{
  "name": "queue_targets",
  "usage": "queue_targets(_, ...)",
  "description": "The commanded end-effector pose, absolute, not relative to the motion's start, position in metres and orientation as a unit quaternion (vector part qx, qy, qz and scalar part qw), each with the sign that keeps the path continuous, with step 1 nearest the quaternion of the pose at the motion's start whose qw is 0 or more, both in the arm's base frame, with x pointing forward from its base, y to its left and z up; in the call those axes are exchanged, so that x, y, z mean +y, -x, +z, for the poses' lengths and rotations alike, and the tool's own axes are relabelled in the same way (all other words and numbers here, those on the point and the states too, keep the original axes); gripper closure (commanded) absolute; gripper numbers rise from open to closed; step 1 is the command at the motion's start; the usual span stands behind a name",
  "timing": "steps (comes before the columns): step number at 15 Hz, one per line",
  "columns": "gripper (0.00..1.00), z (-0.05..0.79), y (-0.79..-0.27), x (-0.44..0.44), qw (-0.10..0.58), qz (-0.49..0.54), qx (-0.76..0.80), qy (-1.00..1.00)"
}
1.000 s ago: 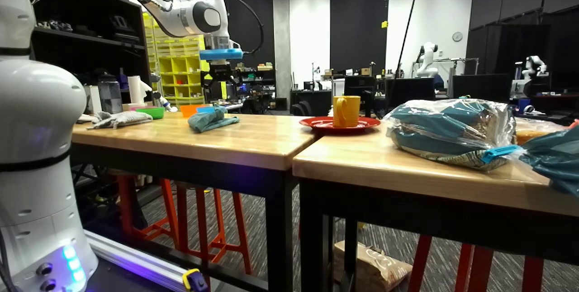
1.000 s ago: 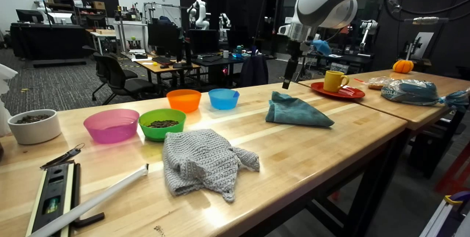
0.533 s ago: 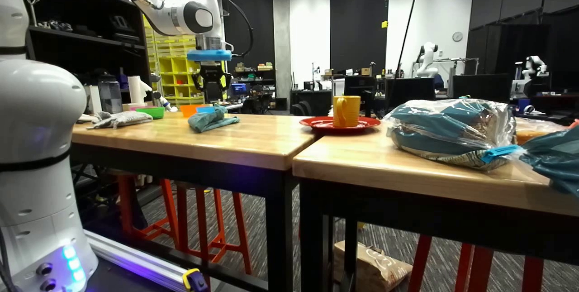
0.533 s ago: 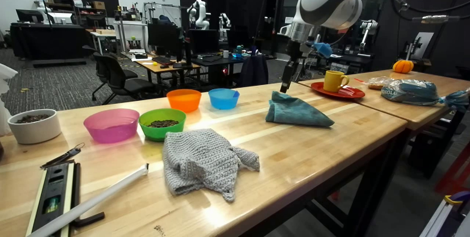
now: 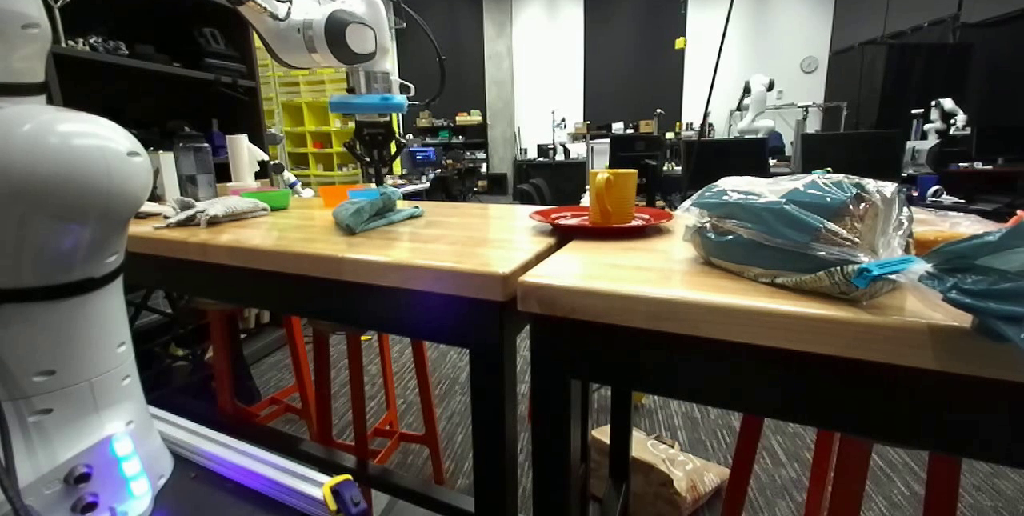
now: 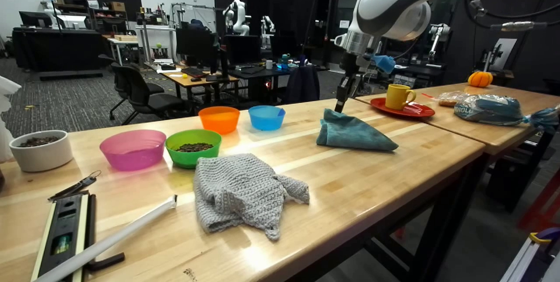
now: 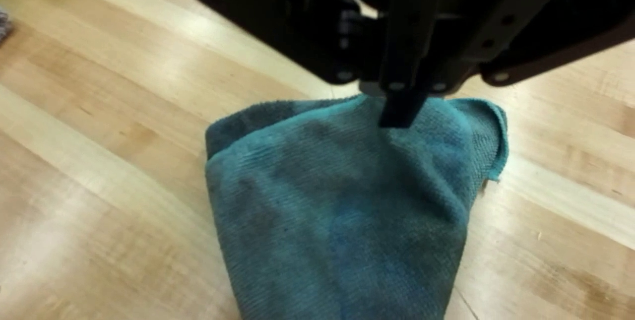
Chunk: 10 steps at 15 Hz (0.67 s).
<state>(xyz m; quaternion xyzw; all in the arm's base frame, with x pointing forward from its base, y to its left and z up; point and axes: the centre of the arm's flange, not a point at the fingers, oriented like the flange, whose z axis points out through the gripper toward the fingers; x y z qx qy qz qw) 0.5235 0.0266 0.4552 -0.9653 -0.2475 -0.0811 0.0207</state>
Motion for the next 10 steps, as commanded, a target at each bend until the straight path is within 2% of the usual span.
queue_targets(1, 1.00, 0.449, -0.525, 0.023, 0.031, -0.085, -0.232, 0.968)
queue_targets(10, 1.00, 0.423, -0.544, 0.007, 0.039, -0.076, -0.217, 0.972)
